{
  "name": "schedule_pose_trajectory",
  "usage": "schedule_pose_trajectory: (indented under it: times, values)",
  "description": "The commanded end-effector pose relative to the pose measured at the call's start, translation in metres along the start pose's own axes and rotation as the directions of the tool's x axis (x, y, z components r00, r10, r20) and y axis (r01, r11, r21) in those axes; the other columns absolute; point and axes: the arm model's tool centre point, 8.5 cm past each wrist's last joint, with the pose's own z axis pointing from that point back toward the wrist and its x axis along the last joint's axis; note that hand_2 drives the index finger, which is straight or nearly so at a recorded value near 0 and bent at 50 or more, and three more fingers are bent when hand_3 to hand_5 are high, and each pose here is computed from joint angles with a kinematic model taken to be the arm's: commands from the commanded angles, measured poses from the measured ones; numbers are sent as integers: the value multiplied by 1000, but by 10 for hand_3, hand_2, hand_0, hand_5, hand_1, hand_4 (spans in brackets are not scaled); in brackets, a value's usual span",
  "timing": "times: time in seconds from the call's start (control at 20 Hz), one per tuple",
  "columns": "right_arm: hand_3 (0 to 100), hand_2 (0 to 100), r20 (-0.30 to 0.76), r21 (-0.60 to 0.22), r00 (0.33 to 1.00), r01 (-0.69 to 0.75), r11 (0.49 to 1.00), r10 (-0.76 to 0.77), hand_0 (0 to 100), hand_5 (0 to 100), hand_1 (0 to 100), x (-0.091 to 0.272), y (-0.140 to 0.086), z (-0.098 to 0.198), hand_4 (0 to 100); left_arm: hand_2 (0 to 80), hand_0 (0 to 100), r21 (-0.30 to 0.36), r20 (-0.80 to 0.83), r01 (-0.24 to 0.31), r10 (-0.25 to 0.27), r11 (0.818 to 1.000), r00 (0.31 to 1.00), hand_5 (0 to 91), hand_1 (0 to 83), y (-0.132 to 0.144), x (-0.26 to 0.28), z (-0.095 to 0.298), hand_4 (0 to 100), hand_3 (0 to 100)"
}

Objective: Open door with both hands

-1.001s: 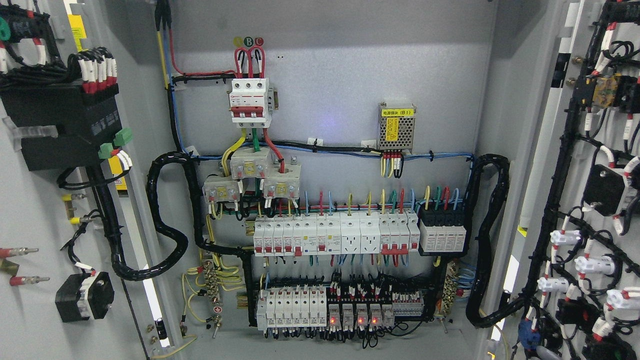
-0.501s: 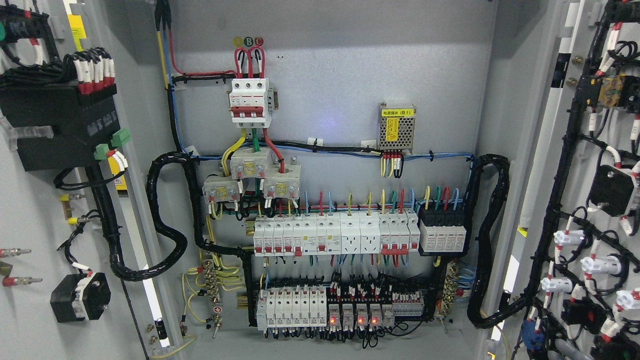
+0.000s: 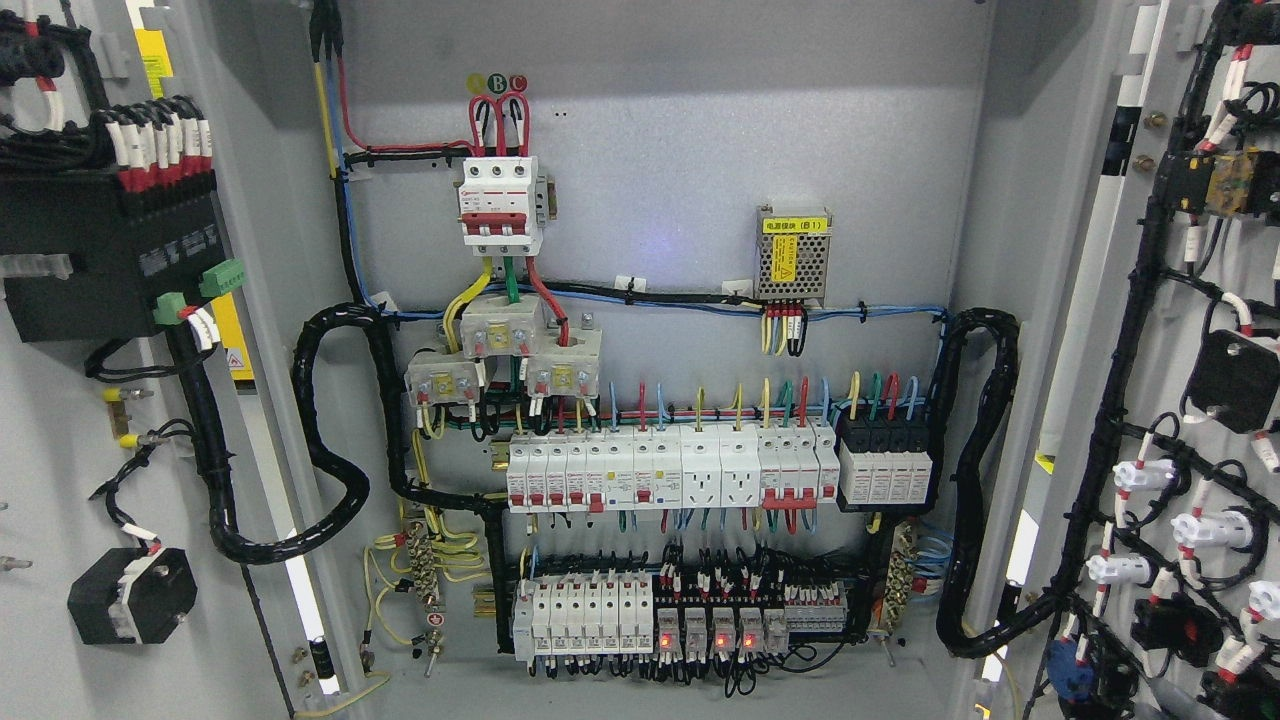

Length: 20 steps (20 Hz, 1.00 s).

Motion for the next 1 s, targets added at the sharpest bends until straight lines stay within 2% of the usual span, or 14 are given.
schedule_pose_trajectory:
  times: [0.0, 0.15, 0.35, 0.5, 0.6, 0.95]
  values:
    - [0, 0, 11, -50, 999, -47, 998, 48, 215, 0, 67, 9, -13, 6, 0, 138, 0, 149, 18, 108, -112, 983, 994, 0, 83, 59, 38, 35, 136, 320]
    - [0, 0, 8, -53, 999, -50, 997, 50, 215, 0, 68, 9, -14, 7, 0, 153, 0, 165, 17, 97, -101, 982, 995, 0, 89, 70, 45, 44, 155, 346]
    - [0, 0, 1, -55, 999, -49, 997, 49, 215, 0, 68, 8, -14, 9, 0, 155, 0, 169, -11, 111, -111, 979, 994, 0, 92, 85, 49, 55, 157, 349]
    - [0, 0, 0, -57, 999, -49, 997, 49, 215, 0, 69, 8, -14, 9, 0, 163, 0, 175, -8, 91, -91, 980, 996, 0, 95, 95, 52, 59, 161, 352]
    - [0, 0, 1, -61, 998, -60, 996, 60, 214, 0, 70, 11, -17, 10, 0, 167, 0, 178, -15, 72, -70, 981, 997, 0, 97, 101, 53, 59, 166, 352]
    - [0, 0, -9, -80, 997, -82, 993, 82, 214, 0, 69, 15, -23, 15, 0, 178, 0, 185, -37, 64, -58, 981, 998, 0, 101, 135, 57, 52, 170, 368]
